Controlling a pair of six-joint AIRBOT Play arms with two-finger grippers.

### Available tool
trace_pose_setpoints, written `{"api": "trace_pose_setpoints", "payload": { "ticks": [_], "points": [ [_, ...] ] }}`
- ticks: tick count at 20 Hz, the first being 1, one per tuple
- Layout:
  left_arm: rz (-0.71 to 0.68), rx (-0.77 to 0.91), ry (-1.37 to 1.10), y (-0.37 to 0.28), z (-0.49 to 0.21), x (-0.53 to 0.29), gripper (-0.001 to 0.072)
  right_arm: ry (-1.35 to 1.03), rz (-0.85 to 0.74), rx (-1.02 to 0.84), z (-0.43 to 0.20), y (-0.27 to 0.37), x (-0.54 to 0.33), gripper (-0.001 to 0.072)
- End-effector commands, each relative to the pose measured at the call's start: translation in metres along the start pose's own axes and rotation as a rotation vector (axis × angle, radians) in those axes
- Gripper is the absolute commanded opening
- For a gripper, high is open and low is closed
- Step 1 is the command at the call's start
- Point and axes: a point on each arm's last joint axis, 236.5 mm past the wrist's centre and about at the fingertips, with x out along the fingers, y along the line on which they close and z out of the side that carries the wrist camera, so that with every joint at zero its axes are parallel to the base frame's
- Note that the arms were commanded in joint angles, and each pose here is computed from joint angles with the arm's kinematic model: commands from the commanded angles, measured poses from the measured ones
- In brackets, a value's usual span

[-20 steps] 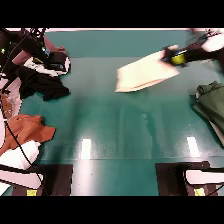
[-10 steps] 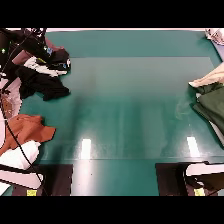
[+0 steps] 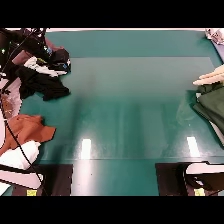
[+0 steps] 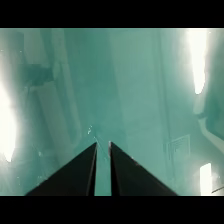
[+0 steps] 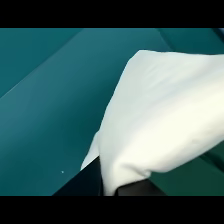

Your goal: Fold the shirts.

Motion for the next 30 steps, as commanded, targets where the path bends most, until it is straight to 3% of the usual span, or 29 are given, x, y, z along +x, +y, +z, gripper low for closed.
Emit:
{"api": "trace_pose_setpoints", "payload": {
  "ticks": [1,4,10,20,21,22,24,25,28,30],
  "points": [
    [-0.005,-0.001,0.007,-0.001,-0.002,0.000,0.0132,0.006,-0.011,0.022,-0.005,0.000,-0.018,0.0012],
    [-0.016,0.000,0.006,-0.004,-0.001,0.000,0.0132,0.043,-0.053,0.063,-0.014,-0.017,-0.023,0.0013],
    [-0.016,0.008,0.004,-0.004,-0.001,0.000,0.0131,0.339,-0.372,0.155,-0.100,-0.110,-0.002,0.0014],
    [-0.017,0.032,-0.058,-0.004,0.014,0.000,0.0132,0.623,-0.800,0.195,-0.191,-0.215,-0.014,0.0021],
    [-0.012,0.034,-0.060,-0.003,0.014,0.000,0.0132,0.670,-0.811,0.213,-0.207,-0.223,-0.015,0.0072],
    [-0.006,0.033,-0.060,-0.002,0.014,0.000,0.0132,0.716,-0.823,0.234,-0.222,-0.230,-0.017,0.0206],
    [0.012,0.034,-0.058,0.002,0.014,0.000,0.0132,0.794,-0.871,0.279,-0.245,-0.248,-0.030,0.0333],
    [0.016,0.034,-0.054,0.003,0.013,0.000,0.0132,0.813,-0.896,0.289,-0.250,-0.255,-0.037,0.0451],
    [0.018,0.034,-0.032,0.004,0.008,0.000,0.0132,0.753,-0.872,0.332,-0.234,-0.254,-0.044,0.0516],
    [0.018,0.034,-0.008,0.004,0.002,0.000,0.0132,0.565,-0.694,0.296,-0.189,-0.222,-0.022,0.0516]
  ]
}}
